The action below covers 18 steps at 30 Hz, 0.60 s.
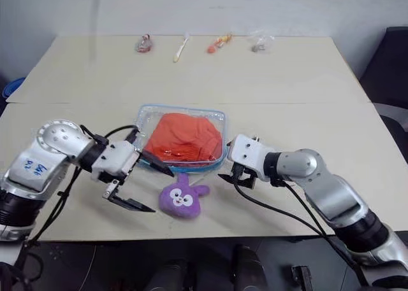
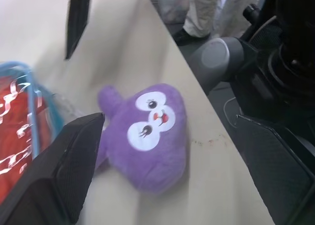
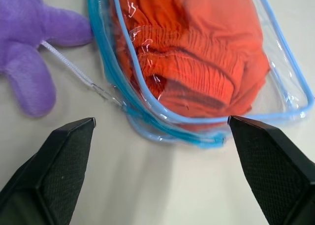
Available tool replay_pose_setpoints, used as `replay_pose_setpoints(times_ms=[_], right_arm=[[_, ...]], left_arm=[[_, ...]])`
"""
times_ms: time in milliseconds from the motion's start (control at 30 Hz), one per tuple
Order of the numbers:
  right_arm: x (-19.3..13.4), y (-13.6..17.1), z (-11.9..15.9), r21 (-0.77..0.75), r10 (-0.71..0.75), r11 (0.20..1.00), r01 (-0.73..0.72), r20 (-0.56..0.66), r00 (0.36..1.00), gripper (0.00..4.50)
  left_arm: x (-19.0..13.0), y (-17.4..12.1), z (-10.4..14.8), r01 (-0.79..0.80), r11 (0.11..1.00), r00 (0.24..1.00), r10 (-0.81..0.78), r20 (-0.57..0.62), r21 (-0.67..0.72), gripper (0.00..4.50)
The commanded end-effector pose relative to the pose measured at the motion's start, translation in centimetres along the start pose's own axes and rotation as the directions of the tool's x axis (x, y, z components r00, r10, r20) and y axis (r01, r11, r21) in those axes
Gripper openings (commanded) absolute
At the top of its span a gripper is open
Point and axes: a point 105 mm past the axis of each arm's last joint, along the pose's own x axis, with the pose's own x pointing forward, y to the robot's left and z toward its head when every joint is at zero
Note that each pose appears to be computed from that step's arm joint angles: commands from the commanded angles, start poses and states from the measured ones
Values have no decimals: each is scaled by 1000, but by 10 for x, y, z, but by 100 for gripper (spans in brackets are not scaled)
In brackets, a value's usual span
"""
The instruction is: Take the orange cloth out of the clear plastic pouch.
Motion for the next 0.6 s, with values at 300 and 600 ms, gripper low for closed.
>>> replay_pose_setpoints(times_ms=[300, 600], right_arm=[[12, -16, -2, -169, -29, 985, 39, 59, 998, 250], [7, -14, 1, -117, 21, 993, -12, 74, 997, 107]], left_arm=[[-8, -5, 4, -6, 1000, 1000, 6, -17, 18, 450], [-9, -4, 4, -12, 1000, 1000, 13, -22, 20, 450]])
